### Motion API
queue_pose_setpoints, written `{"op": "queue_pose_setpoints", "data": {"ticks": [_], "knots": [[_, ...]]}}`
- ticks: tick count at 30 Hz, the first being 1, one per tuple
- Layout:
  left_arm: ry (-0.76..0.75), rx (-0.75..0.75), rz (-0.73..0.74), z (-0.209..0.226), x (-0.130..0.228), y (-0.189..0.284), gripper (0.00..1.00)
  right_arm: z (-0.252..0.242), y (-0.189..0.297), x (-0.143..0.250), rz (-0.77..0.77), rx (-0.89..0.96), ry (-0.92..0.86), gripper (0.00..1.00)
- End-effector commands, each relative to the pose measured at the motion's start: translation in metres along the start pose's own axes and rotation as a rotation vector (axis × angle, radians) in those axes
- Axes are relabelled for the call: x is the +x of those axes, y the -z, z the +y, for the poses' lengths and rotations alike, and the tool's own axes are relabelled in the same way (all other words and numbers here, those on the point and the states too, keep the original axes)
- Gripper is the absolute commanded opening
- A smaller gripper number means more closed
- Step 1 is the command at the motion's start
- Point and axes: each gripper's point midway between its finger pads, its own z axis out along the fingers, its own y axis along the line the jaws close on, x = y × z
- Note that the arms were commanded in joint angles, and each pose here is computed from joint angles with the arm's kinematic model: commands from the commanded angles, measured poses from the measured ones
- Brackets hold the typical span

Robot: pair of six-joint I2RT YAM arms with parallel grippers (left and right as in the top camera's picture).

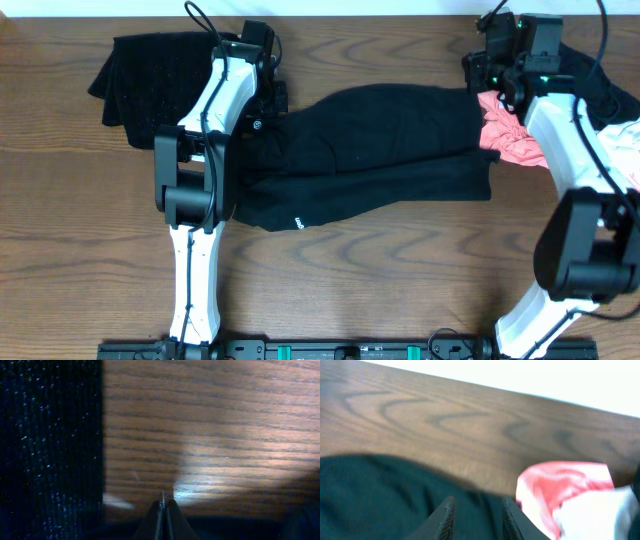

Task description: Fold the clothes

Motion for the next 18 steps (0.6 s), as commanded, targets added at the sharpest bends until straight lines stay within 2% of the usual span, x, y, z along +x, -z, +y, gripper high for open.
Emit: {"op": "queue_pose_setpoints", "data": {"ticks": [1, 8, 14, 18], "knots": [[0.016, 0.004, -0.058, 0.001, -0.008, 0.034, 0.06, 0.0, -0.026, 0.01, 0.012, -0.004, -0.001, 0.28], [0.008, 0.021, -0.158, -0.006, -0.022, 0.082, 0.06, -0.003, -0.05, 0.029, 0.036, -0.006, -0.032, 0.28], [0.007, 0.027, -0.179, -0.007, -0.025, 0.091, 0.06, -0.003, -0.059, 0.043, 0.075, -0.012, -0.059, 0.29], [0.021, 0.021, -0.152, -0.005, -0.018, 0.089, 0.08, 0.003, -0.058, 0.051, 0.103, -0.039, -0.076, 0.38]]}}
